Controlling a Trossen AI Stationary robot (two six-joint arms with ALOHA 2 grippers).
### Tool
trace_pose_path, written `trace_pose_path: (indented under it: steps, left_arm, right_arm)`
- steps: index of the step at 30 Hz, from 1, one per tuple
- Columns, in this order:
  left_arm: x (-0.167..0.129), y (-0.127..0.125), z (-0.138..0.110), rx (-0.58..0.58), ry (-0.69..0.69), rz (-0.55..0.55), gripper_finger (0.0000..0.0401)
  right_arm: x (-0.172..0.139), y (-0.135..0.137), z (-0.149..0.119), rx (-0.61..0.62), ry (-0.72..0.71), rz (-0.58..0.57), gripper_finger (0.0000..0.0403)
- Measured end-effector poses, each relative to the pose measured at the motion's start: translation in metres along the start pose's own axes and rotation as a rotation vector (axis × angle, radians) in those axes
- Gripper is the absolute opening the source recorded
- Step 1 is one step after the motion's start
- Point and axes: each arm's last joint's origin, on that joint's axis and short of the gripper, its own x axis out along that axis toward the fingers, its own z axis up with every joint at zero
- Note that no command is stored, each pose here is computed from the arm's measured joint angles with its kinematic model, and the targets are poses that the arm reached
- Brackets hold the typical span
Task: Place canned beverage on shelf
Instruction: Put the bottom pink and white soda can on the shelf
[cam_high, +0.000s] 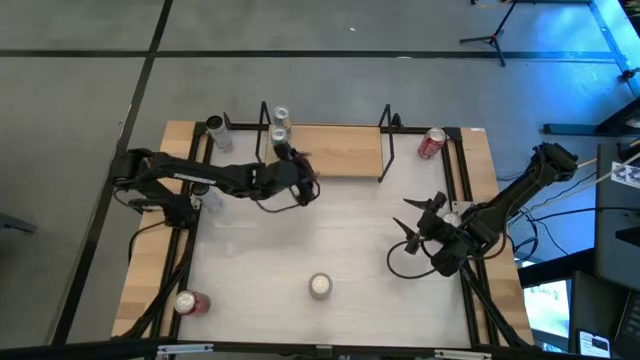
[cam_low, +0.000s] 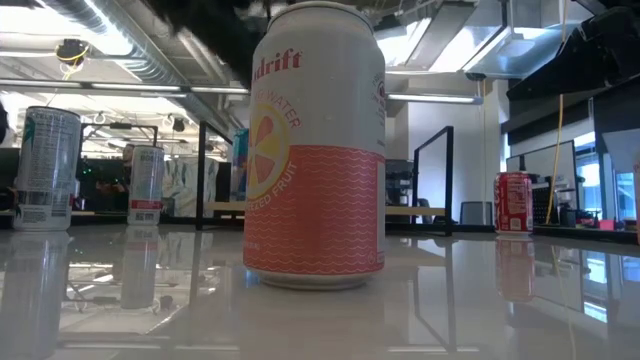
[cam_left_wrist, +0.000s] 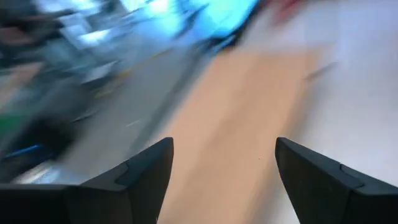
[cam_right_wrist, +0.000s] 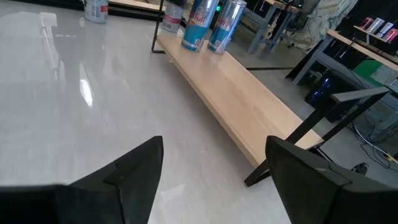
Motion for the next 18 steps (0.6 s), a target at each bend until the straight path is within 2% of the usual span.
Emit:
trace_pose_path:
  steps: [4, 7, 12, 18]
  left_arm:
    - [-0.027, -0.018, 0.016, -0.116, -0.103, -0.387, 0.0273]
    - [-0.042, -0.034, 0.019, -0.158, -0.114, -0.570, 0.0273]
    - [-0.060, -0.063, 0.016, -0.179, -0.082, -0.748, 0.0273]
    - [-0.071, -0.080, 0.016, -0.191, -0.105, -0.789, 0.0273]
  right_arm:
    - [0.000, 0.000, 0.000, 0.002, 0.005, 0.007, 0.0280]
    - [0.000, 0.000, 0.000, 0.006, 0.004, 0.008, 0.0280]
    - [0.000, 0.001, 0.001, 0.018, -0.001, 0.010, 0.0280]
    - [0.000, 0.001, 0.002, 0.025, -0.008, 0.007, 0.0280]
